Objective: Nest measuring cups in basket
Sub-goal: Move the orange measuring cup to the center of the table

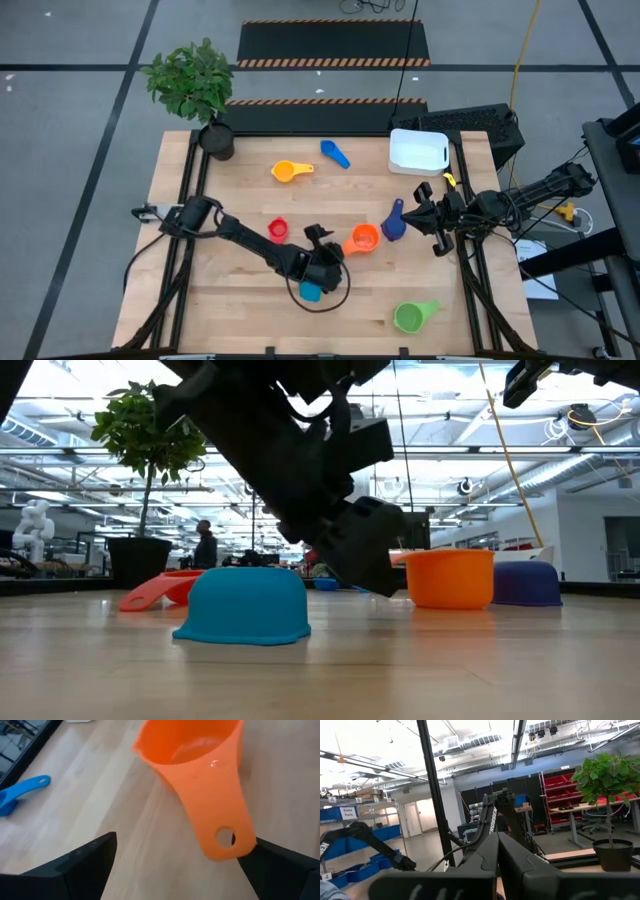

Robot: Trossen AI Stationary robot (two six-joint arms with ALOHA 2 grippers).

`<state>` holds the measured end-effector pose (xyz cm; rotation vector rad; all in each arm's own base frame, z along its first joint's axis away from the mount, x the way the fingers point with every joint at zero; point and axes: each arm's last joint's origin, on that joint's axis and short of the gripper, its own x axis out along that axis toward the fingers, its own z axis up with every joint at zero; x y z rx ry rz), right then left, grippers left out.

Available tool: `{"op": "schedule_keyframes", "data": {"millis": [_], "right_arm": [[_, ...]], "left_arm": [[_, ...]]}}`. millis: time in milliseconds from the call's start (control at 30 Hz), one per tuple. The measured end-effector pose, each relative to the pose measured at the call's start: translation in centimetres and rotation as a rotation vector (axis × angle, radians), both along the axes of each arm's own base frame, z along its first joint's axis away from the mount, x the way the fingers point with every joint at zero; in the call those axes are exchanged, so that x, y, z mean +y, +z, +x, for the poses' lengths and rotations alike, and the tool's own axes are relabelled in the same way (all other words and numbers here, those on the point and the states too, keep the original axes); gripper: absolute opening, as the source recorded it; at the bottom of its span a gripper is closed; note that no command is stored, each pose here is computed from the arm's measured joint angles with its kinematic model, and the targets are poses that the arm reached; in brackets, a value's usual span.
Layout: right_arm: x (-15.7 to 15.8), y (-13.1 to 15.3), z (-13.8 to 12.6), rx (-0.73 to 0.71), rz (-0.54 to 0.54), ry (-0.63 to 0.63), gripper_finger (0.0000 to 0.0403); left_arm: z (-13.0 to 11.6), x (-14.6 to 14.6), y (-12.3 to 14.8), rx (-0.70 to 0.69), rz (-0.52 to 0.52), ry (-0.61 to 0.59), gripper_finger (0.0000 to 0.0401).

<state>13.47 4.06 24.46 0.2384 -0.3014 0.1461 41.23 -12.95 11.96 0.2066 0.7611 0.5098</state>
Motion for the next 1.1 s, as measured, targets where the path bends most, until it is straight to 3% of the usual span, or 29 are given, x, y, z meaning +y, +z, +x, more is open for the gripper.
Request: {"op": "schedule_keyframes", "data": {"millis": [400, 567, 833, 967, 1100], "right_arm": [[0.0, 0.0, 0.0, 0.003, -0.001, 0.0, 0.0], [0.0, 0.0, 0.0, 0.005, 0.006, 0.001, 0.0], [0.0, -0.1, 0.0, 0.007, 0.005, 0.002, 0.0], [0.0, -0.1, 0.0, 0.007, 0.005, 0.002, 0.0], [0.0, -0.1, 0.0, 0.008, 0.005, 0.002, 0.0]], "left_arm": [[0.1, -0.4, 1.2, -0.027, -0.108, -0.06, 0.0397], [0.8, 0.7, 1.4, -0.054, -0.129, -0.049, 0.0397], [1.5, 2.8, 1.1, -0.03, -0.255, -0.108, 0.0396], [1.5, 3.1, 0.9, -0.021, -0.255, -0.103, 0.0371], [1.5, 3.0, 1.0, -0.03, -0.257, -0.105, 0.0316]]}}
